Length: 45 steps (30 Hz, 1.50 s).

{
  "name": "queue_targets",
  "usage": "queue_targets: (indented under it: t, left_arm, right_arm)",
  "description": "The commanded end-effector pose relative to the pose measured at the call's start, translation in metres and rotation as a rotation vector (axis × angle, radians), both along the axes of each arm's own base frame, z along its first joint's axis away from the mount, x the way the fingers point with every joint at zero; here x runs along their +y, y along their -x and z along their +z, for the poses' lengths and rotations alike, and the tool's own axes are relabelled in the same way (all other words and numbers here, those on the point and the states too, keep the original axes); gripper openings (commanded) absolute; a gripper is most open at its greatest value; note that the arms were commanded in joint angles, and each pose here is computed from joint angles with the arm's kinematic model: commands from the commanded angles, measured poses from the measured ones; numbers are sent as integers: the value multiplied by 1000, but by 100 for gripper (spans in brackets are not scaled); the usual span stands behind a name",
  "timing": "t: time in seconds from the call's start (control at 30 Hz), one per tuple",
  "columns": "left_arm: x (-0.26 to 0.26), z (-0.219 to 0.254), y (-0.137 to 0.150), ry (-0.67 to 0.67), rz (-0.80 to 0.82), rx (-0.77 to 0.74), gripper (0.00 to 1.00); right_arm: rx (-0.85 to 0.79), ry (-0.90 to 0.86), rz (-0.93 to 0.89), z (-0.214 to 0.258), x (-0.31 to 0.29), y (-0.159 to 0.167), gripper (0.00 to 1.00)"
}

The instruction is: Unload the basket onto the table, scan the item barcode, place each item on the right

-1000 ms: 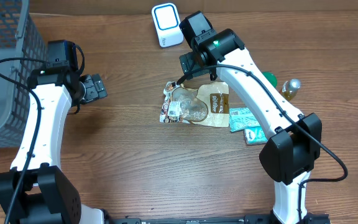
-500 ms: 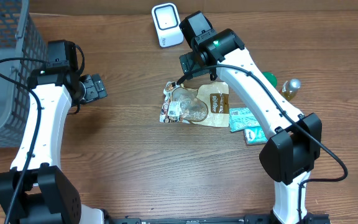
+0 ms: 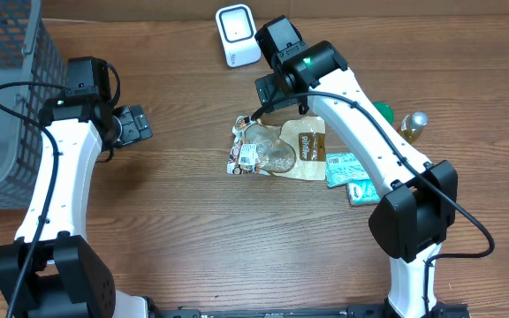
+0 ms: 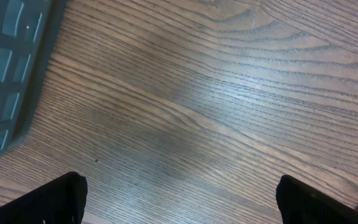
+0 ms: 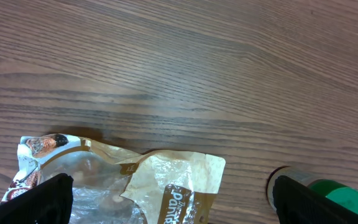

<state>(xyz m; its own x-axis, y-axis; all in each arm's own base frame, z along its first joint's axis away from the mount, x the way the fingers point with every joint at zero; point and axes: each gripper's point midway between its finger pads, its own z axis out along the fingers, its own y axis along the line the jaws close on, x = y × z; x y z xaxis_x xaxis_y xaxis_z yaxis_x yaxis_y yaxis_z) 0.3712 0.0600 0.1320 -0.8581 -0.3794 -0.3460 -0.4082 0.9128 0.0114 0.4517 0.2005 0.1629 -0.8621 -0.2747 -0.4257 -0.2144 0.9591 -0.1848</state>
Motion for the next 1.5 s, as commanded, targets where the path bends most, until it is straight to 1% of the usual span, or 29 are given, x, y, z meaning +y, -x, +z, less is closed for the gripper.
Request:
queue_targets:
  t: [0.0, 1.23, 1.37, 1.47]
  left_arm:
    - [3, 2, -3, -12, -2, -5, 100]
    - [3, 2, -3, -12, -2, -5, 100]
    - [3, 2, -3, -12, -2, -5, 99]
    - [3, 2, -3, -12, -2, -5, 99]
  right_arm:
    - [-5, -12, -7, 2, 0, 0, 100]
    - [-6, -12, -7, 2, 0, -1, 100]
    - [-27, -24, -9, 14, -2, 0, 100]
    - [-71, -49, -19, 37, -8, 2, 100]
